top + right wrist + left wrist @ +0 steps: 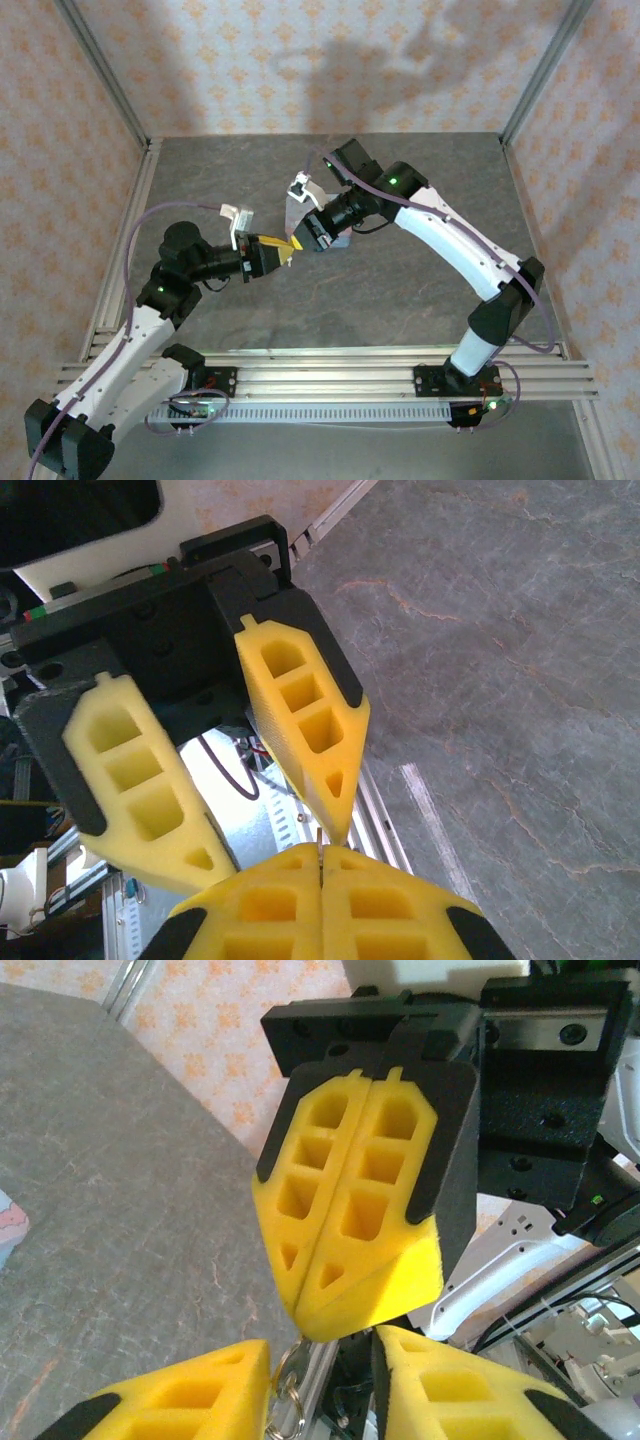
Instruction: Unlock a padlock with a key
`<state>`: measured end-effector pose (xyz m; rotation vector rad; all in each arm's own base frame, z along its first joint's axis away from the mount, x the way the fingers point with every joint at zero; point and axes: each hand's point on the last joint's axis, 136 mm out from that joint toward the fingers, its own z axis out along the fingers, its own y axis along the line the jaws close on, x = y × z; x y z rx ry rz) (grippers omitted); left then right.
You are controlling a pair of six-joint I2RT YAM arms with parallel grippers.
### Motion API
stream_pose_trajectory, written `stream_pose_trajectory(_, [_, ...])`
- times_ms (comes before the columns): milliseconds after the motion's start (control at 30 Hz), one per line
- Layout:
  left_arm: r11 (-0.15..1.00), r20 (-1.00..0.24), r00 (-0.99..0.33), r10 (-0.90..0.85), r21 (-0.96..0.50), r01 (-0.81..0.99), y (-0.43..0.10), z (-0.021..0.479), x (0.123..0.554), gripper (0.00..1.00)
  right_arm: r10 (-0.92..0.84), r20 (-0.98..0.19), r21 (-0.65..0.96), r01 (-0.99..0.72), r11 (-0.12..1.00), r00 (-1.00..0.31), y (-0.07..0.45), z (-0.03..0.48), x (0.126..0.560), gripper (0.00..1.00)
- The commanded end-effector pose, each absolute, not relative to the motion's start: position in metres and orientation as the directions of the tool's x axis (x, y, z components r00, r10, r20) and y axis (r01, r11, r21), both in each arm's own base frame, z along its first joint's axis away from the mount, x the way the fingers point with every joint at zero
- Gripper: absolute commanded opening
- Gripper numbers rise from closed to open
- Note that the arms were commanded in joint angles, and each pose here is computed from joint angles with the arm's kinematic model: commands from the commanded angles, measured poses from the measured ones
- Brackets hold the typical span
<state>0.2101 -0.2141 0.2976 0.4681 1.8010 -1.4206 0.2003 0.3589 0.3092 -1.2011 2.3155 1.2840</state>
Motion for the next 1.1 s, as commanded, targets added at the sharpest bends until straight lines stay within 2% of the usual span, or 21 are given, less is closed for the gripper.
stream_pose_trajectory(0, [0.282, -0.771, -0.616, -0.160, -0.634, 0.720, -0.216, 0.299, 0.203, 0.27, -0.522, -0.609, 0.566, -0.788, 0.242, -0.597, 0.357, 0.327, 0.198, 0.00])
stream_pose_trajectory(200, [0.289, -0.769, -0.619, -0.162, -0.636, 0.715, -0.215, 0.298, 0.203, 0.15, -0.514, -0.618, 0.559, -0.792, 0.244, -0.595, 0.357, 0.330, 0.199, 0.00])
stream_pose_trajectory(433, [0.296, -0.768, -0.619, -0.167, -0.637, 0.711, -0.214, 0.299, 0.205, 0.08, -0.504, -0.622, 0.560, -0.790, 0.250, -0.600, 0.355, 0.331, 0.201, 0.00])
stream_pose_trajectory(533, [0.290, -0.770, -0.616, -0.167, -0.636, 0.716, -0.215, 0.301, 0.204, 0.00, -0.497, -0.624, 0.565, -0.788, 0.246, -0.603, 0.357, 0.332, 0.202, 0.00])
stream_pose_trajectory(733, [0.296, -0.772, -0.613, -0.170, -0.633, 0.715, -0.214, 0.304, 0.203, 0.00, -0.464, -0.625, 0.575, -0.772, 0.270, -0.628, 0.360, 0.328, 0.209, 0.00])
stream_pose_trajectory(867, [0.351, -0.750, -0.635, -0.186, -0.654, 0.670, -0.209, 0.292, 0.209, 0.00, -0.365, -0.653, 0.533, -0.745, 0.401, -0.664, 0.354, 0.328, 0.234, 0.44])
stream_pose_trajectory(900, [0.366, -0.741, -0.645, -0.188, -0.662, 0.653, -0.208, 0.287, 0.211, 0.00, -0.334, -0.655, 0.531, -0.727, 0.435, -0.678, 0.351, 0.329, 0.241, 0.50])
stream_pose_trajectory(1067, [0.432, -0.704, -0.675, -0.221, -0.691, 0.579, -0.198, 0.258, 0.217, 0.00, -0.138, -0.635, 0.555, -0.573, 0.603, -0.761, 0.321, 0.327, 0.282, 0.57])
